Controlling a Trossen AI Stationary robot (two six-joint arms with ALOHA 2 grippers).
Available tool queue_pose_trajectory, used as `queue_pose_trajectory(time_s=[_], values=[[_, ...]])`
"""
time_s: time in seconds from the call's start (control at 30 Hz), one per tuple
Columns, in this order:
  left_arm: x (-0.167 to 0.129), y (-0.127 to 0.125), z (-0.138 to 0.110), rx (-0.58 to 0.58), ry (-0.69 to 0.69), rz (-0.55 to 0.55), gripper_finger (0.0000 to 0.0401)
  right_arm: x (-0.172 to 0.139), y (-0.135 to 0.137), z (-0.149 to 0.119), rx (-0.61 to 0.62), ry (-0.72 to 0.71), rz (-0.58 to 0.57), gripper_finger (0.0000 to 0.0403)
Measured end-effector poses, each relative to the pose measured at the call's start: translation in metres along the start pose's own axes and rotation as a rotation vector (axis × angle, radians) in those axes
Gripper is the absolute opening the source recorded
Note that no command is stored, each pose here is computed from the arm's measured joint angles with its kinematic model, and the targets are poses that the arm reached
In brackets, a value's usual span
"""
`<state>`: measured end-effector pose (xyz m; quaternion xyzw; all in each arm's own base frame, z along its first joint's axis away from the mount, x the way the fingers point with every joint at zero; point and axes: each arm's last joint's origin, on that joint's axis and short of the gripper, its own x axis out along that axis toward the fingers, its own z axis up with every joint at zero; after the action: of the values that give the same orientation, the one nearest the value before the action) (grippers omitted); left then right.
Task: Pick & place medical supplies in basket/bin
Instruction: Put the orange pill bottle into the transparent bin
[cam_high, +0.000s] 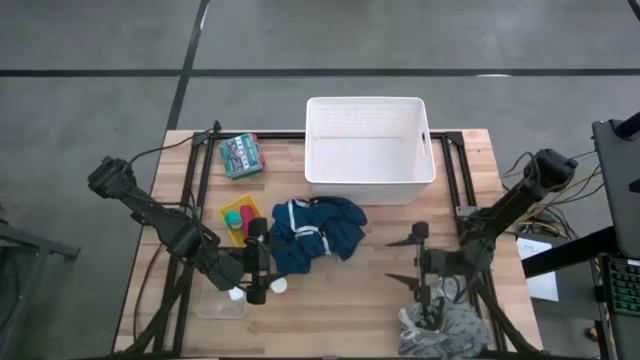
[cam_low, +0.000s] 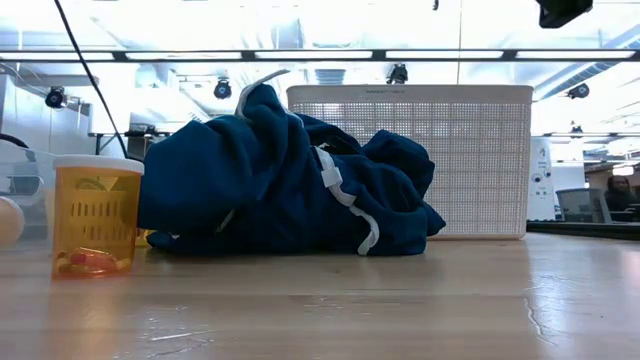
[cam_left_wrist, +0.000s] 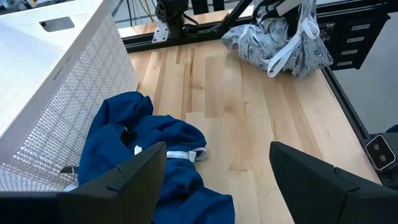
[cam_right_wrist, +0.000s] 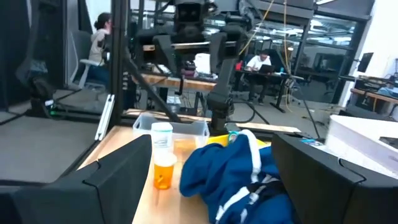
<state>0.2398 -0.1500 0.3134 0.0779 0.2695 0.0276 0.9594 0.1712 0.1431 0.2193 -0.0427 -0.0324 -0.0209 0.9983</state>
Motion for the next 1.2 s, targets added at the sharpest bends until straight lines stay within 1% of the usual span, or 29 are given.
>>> queue_pose_trajectory(time_s=[0.17,0.37,0.67,1.2], values=[[0.0,0.0,0.0,0.0,0.0,0.0,0.0291,-0.011,-0.012,-0.001,0.02,-0.018,-0.003,0.0327],[0.0,0.0,0.0,0.0,0.0,0.0,0.0291,-0.017,-0.018,-0.006,0.019,-0.017,-0.003,0.0327],[0.0,0.0,0.0,0.0,0.0,0.0,0.0291,-0.016,-0.016,-0.013,-0.008,0.007,0.0,0.0327],[0.0,0.0,0.0,0.0,0.0,0.0,0.0291,-0.015,-0.015,-0.01,-0.002,0.002,0.0,0.0327]])
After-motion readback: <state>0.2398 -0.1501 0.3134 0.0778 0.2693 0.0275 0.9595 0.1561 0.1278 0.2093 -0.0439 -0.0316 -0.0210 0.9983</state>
